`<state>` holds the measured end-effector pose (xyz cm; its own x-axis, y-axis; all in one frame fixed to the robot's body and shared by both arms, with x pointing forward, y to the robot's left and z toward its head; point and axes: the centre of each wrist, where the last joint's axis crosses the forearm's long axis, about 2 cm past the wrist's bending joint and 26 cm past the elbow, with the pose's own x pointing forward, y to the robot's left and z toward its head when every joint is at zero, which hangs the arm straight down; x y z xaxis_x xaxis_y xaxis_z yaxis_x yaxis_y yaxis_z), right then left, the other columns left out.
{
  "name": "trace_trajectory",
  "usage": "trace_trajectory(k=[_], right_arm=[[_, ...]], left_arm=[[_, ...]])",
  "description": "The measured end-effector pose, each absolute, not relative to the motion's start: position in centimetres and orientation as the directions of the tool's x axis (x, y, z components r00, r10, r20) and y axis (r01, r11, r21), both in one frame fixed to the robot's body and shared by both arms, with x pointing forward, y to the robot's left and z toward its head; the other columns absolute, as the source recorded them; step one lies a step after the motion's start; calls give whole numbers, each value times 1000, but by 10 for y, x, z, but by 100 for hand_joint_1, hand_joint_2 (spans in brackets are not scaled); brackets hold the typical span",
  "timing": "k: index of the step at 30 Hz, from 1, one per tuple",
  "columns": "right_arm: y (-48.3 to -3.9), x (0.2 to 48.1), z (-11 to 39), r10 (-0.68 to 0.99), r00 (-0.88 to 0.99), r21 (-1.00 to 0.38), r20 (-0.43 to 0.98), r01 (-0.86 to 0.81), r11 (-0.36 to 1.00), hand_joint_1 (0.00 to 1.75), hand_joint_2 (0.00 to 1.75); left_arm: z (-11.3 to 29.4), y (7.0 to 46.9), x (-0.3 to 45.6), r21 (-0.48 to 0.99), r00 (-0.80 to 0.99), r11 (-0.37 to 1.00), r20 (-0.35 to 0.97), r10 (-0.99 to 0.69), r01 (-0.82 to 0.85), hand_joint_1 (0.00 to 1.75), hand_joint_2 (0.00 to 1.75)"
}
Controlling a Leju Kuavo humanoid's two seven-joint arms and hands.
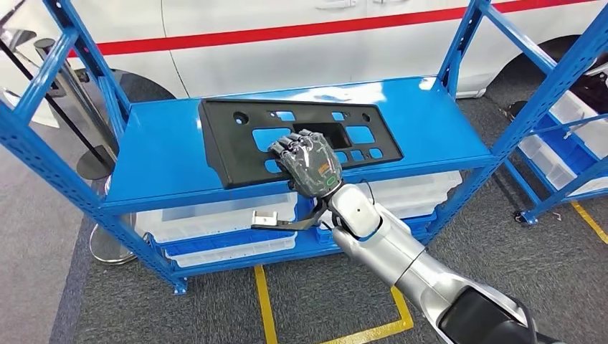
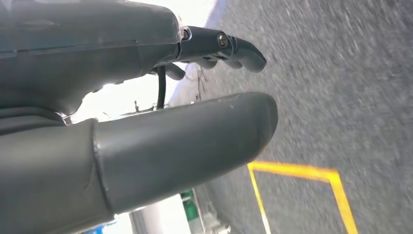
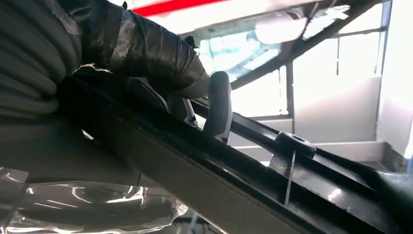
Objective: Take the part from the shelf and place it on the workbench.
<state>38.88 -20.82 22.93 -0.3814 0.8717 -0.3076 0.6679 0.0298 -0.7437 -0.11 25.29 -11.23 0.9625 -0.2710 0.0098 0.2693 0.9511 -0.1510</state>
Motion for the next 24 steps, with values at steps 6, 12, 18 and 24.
trace_trajectory(k=[6,12,18,24], right_arm=[[-212,386,229,861,-384,-736,-334,677,17,175,175],[-211,388,244,825,-438,-733,-357,678,43,175,175],[-205,393,252,811,-462,-732,-360,679,62,175,175],[-205,396,250,803,-465,-741,-373,670,44,175,175]], left_arm=[[-111,234,-3,-176,957,941,12,-291,289,0,0],[-112,265,16,-258,960,929,153,-233,267,0,0],[-108,324,54,-228,954,936,201,-223,267,0,0],[-107,337,56,-206,955,944,208,-213,256,0,0]])
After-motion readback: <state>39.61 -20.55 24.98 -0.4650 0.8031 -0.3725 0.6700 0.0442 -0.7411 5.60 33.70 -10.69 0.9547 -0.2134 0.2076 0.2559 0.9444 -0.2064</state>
